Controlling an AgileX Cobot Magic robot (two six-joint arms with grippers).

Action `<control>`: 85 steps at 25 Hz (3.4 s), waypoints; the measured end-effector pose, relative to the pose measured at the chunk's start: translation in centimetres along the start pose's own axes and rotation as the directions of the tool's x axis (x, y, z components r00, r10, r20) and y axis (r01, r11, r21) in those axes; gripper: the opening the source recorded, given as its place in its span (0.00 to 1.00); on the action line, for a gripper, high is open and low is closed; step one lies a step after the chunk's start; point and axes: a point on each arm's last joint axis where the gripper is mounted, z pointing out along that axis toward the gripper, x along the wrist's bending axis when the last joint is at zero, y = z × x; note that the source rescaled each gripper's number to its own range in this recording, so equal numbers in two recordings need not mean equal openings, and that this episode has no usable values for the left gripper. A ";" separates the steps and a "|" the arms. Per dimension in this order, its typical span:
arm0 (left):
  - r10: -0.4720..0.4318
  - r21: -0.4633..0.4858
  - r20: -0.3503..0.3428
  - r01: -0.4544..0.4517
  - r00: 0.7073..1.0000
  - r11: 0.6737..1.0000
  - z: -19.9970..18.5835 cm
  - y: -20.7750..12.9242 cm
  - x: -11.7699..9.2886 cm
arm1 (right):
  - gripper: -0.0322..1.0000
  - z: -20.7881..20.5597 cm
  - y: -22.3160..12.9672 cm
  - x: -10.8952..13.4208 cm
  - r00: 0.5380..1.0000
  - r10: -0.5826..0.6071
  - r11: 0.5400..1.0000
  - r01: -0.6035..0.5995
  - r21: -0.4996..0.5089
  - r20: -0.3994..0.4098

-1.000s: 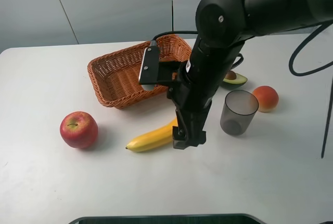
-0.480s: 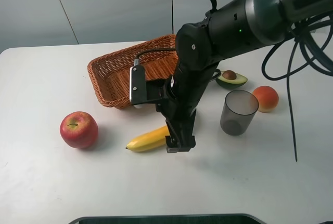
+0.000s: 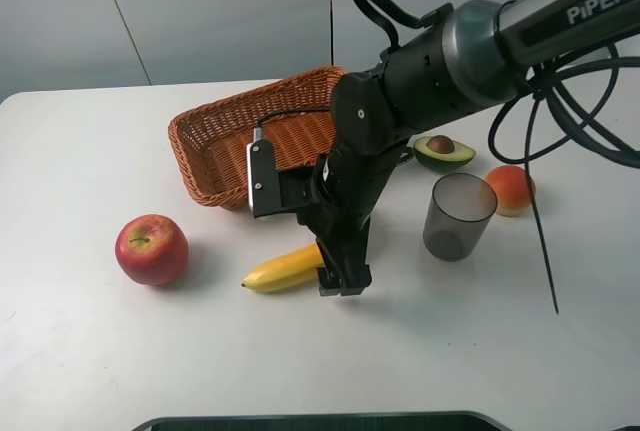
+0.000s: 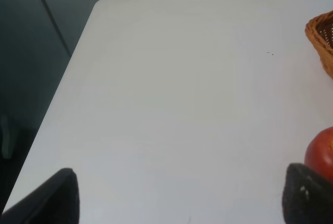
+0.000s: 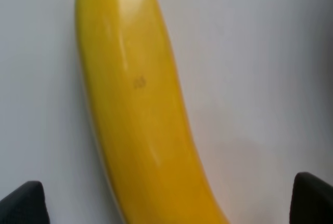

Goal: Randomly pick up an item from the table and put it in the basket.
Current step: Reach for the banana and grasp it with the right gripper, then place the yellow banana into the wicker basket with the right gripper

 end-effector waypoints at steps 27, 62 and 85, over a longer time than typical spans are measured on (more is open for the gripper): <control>0.000 0.000 0.000 0.000 1.000 1.000 0.0 0.0 0.0 | 0.04 1.1 -0.6 0.3 0.998 -0.049 0.997 0.052 0.052 -0.047; 0.000 0.000 0.000 0.000 1.000 1.000 0.0 0.0 0.0 | 0.04 -10.6 0.3 1.6 0.938 0.345 0.936 -0.342 -0.078 0.032; 0.004 0.000 0.000 -0.004 1.000 1.000 0.0 0.0 0.0 | 0.04 -15.4 0.3 -5.1 0.846 0.502 0.849 -0.444 -0.286 0.179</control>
